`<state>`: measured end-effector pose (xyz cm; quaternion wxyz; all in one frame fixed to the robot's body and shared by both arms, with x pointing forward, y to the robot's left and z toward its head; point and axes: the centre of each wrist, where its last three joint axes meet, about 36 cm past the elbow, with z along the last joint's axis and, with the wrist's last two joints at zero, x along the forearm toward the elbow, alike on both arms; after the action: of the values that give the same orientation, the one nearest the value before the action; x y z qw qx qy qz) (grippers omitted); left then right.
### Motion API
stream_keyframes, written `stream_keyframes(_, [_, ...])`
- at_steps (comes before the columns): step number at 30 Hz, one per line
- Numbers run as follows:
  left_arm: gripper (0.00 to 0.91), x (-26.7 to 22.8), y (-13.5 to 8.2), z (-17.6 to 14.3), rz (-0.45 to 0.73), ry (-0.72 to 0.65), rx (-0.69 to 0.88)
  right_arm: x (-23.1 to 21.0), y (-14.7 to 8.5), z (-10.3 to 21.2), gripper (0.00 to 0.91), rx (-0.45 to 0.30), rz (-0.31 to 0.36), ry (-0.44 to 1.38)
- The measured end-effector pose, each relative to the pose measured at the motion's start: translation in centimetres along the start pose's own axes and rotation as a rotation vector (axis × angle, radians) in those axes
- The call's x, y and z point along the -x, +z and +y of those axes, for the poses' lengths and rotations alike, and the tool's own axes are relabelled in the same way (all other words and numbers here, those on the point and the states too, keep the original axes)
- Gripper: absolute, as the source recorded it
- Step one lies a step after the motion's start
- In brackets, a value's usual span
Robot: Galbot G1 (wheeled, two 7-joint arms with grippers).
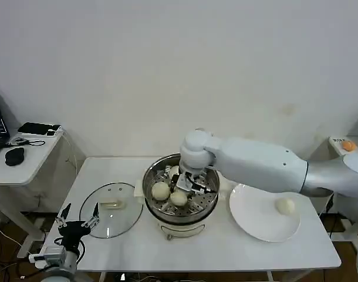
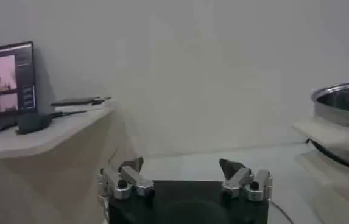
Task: Take steamed baozi put them in steamer then cover it.
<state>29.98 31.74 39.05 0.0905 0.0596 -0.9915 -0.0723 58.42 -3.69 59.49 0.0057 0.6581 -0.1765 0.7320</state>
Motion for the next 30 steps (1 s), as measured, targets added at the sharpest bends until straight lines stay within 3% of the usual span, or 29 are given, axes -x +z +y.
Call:
stream_keyframes(15, [0.907, -0.1, 0.2, 0.1, 0.007, -0.003, 0.002, 0.0, -0.2, 0.7, 0.625, -0.090, -0.103, 0.039])
stream_keyframes(30, [0.907, -0.3, 0.1, -0.1, 0.003, -0.001, -0.002, -1.3, -0.1, 2.0, 0.635, -0.140, -0.095, 0.009])
